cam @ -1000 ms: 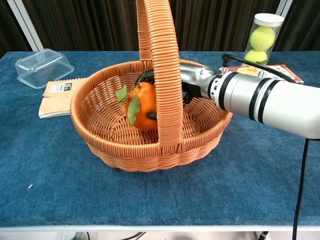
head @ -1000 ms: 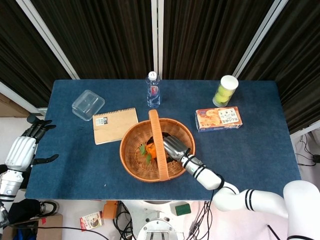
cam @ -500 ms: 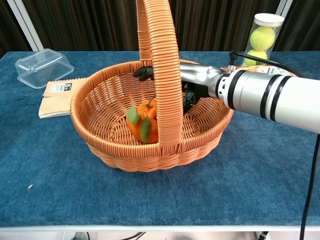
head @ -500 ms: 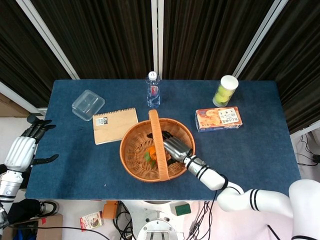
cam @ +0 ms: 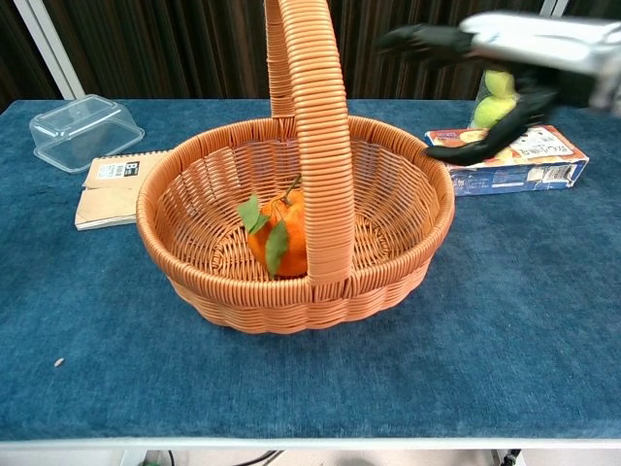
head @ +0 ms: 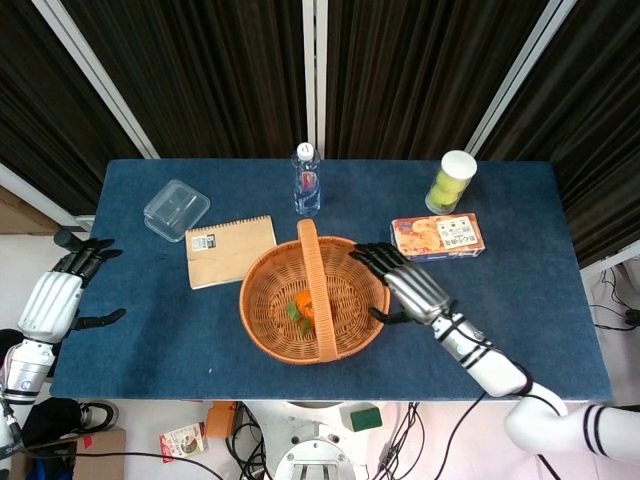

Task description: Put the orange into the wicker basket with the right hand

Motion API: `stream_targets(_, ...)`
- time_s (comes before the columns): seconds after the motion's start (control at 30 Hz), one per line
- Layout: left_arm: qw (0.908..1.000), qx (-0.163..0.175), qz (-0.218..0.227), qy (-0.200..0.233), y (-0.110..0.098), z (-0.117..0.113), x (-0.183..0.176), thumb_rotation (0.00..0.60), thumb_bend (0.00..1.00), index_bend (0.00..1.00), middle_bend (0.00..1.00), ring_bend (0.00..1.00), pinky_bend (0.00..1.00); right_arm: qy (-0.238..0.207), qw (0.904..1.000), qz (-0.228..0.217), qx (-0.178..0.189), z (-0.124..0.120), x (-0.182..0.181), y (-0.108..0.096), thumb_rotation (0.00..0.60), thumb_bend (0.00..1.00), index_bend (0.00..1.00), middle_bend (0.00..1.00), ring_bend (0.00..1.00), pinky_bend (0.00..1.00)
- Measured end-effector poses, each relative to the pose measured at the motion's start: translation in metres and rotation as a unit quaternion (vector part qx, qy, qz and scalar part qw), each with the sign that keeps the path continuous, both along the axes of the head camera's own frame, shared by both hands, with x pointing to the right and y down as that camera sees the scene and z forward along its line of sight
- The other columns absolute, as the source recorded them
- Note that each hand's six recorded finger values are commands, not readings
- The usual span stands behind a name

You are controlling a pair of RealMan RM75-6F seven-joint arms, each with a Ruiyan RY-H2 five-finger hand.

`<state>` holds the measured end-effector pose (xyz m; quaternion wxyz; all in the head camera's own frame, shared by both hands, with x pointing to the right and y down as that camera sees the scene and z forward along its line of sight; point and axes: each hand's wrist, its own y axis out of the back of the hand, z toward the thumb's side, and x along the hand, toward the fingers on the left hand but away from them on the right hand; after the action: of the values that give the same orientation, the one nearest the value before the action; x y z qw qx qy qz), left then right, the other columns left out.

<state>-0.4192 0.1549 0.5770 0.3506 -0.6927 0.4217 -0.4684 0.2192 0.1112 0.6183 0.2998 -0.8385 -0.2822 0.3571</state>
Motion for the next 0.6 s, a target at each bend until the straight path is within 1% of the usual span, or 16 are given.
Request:
stream_targets(0.03, 1.0, 0.0, 0.002, -0.001, 0.0, 0.0, 0.001, 0.6, 0.01, 0.21, 0.13, 0.08, 0.24, 0.012, 0.9998, 0.012, 0.012, -0.007, 0.019, 0.001, 0.6, 0.3, 0.01, 0.01, 0.0, 0.03)
stream_targets(0.1, 1.0, -0.001, 0.004, -0.005, 0.002, 0.001, 0.002, 0.6, 0.01, 0.21, 0.13, 0.08, 0.24, 0.026, 0.9987, 0.032, 0.031, -0.016, 0.044, 0.004, 0.6, 0.3, 0.01, 0.02, 0.0, 0.02)
stream_targets(0.17, 0.9999, 0.001, 0.005, -0.011, 0.003, 0.002, 0.002, 0.6, 0.02, 0.21, 0.13, 0.08, 0.24, 0.041, 0.9956, 0.06, 0.06, -0.026, 0.072, 0.01, 0.6, 0.3, 0.01, 0.02, 0.0, 0.0)
stream_targets(0.2, 0.9998, 0.002, 0.007, -0.016, 0.004, 0.002, 0.001, 0.6, 0.02, 0.2, 0.13, 0.08, 0.24, 0.05, 0.9932, 0.072, 0.076, -0.03, 0.084, 0.012, 0.6, 0.3, 0.01, 0.02, 0.0, 0.0)
stream_targets(0.27, 0.9996, 0.005, 0.01, -0.026, 0.005, 0.003, 0.001, 0.6, 0.02, 0.2, 0.13, 0.08, 0.24, 0.082, 0.9841, 0.103, 0.119, -0.039, 0.116, 0.021, 0.6, 0.3, 0.01, 0.01, 0.0, 0.0)
stream_targets(0.3, 0.9994, 0.007, 0.013, -0.033, 0.007, 0.003, 0.001, 0.6, 0.02, 0.2, 0.13, 0.08, 0.23, 0.102, 0.9784, 0.117, 0.137, -0.042, 0.131, 0.027, 0.6, 0.29, 0.0, 0.0, 0.0, 0.0)
stream_targets(0.33, 0.9991, 0.009, 0.014, -0.038, 0.008, 0.003, 0.0, 0.6, 0.02, 0.2, 0.13, 0.08, 0.23, 0.132, 0.9692, 0.135, 0.158, -0.046, 0.153, 0.037, 0.6, 0.29, 0.0, 0.0, 0.0, 0.0)
stream_targets(0.4, 0.9983, 0.013, 0.016, -0.054, 0.014, 0.005, -0.002, 0.6, 0.02, 0.2, 0.13, 0.08, 0.23, 0.18, 0.9535, 0.162, 0.179, -0.048, 0.184, 0.056, 0.6, 0.28, 0.0, 0.0, 0.0, 0.0)
stream_targets(0.43, 0.9979, 0.016, 0.015, -0.062, 0.017, 0.006, -0.004, 0.6, 0.02, 0.19, 0.13, 0.08, 0.22, 0.212, 0.9431, 0.177, 0.185, -0.047, 0.203, 0.07, 0.6, 0.27, 0.0, 0.0, 0.0, 0.0)
stream_targets(0.53, 0.9953, 0.029, 0.005, -0.093, 0.028, 0.008, -0.014, 0.6, 0.02, 0.18, 0.13, 0.08, 0.2, 0.273, 0.9211, 0.211, 0.18, -0.04, 0.239, 0.095, 0.6, 0.27, 0.0, 0.0, 0.0, 0.0)
stream_targets(0.6, 0.9924, 0.037, -0.008, -0.118, 0.036, 0.011, -0.024, 0.6, 0.02, 0.18, 0.13, 0.07, 0.2, 0.299, 0.9108, 0.229, 0.169, -0.034, 0.255, 0.107, 0.6, 0.27, 0.0, 0.0, 0.0, 0.0)
